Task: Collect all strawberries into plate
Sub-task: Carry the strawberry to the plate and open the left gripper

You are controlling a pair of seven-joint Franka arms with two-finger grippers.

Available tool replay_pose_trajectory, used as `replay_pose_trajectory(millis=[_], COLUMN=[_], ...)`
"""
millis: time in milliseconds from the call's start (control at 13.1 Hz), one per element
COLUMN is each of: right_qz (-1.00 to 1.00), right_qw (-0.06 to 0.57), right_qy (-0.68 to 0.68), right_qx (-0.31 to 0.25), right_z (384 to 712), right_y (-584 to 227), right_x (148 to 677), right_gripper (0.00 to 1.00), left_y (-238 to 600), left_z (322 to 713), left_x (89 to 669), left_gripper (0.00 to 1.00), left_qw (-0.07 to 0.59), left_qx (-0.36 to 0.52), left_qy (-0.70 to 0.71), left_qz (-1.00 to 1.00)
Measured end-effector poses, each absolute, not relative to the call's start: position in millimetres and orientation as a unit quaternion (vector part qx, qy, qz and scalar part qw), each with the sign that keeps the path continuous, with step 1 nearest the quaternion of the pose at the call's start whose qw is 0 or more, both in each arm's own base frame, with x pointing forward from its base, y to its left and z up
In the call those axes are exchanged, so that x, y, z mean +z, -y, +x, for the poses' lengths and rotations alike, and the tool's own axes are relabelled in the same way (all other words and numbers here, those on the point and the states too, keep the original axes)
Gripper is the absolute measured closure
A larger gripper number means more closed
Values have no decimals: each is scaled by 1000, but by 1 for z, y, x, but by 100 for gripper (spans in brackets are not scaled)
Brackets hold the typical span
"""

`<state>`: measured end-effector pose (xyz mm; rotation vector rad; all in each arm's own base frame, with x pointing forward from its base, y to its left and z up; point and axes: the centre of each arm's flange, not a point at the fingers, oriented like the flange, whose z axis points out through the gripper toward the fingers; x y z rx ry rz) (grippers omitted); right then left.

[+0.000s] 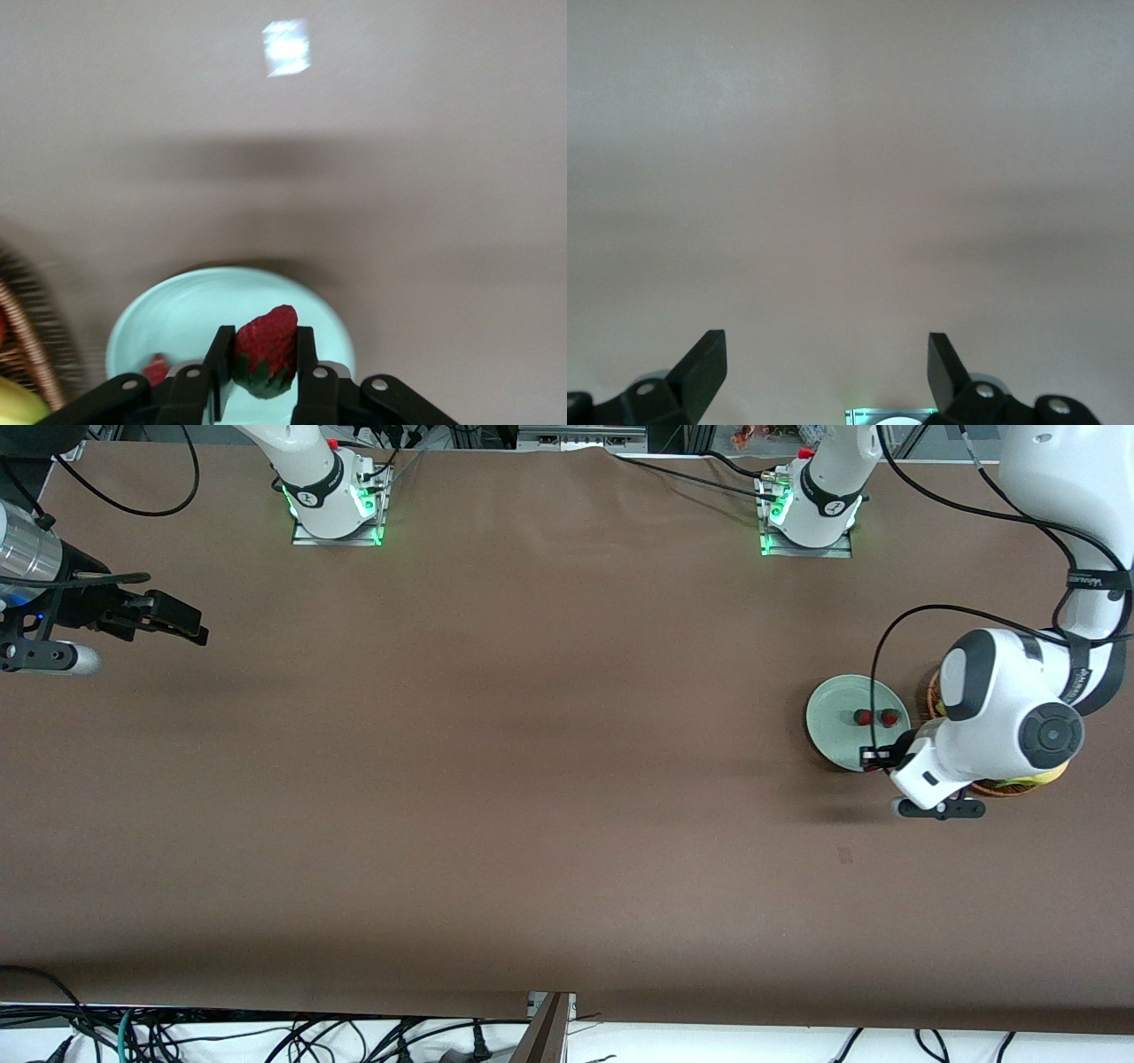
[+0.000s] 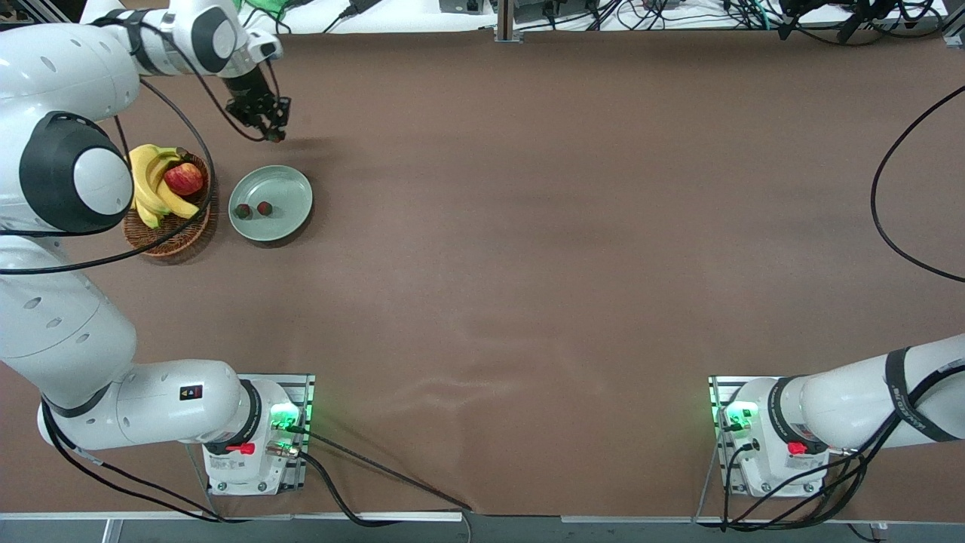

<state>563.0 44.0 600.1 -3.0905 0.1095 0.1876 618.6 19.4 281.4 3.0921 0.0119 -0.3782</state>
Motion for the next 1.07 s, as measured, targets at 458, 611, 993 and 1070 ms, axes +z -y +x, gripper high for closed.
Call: replay_pose_trajectory(millis=[458, 611, 993, 1070], right_qz=[-998, -998, -998, -998], right_qw=[18, 16, 16, 16], right_qy=[-36, -36, -36, -36], right_qx=[50, 48, 48, 47], right_z=[569, 570, 571, 571], right_y=[-43, -43, -43, -43], right_x=[604, 605, 604, 604], right_gripper=[0, 0, 0, 0], left_y=[-6, 0, 12, 15], left_z=[563, 538, 523, 526], left_x=[215, 200, 199, 206], left_gripper=[68, 68, 52, 41], left_qw=[15, 14, 11, 10], left_qx=[-110, -110, -115, -118], left_qy=[11, 15, 26, 28], left_qz=[994, 994, 993, 993])
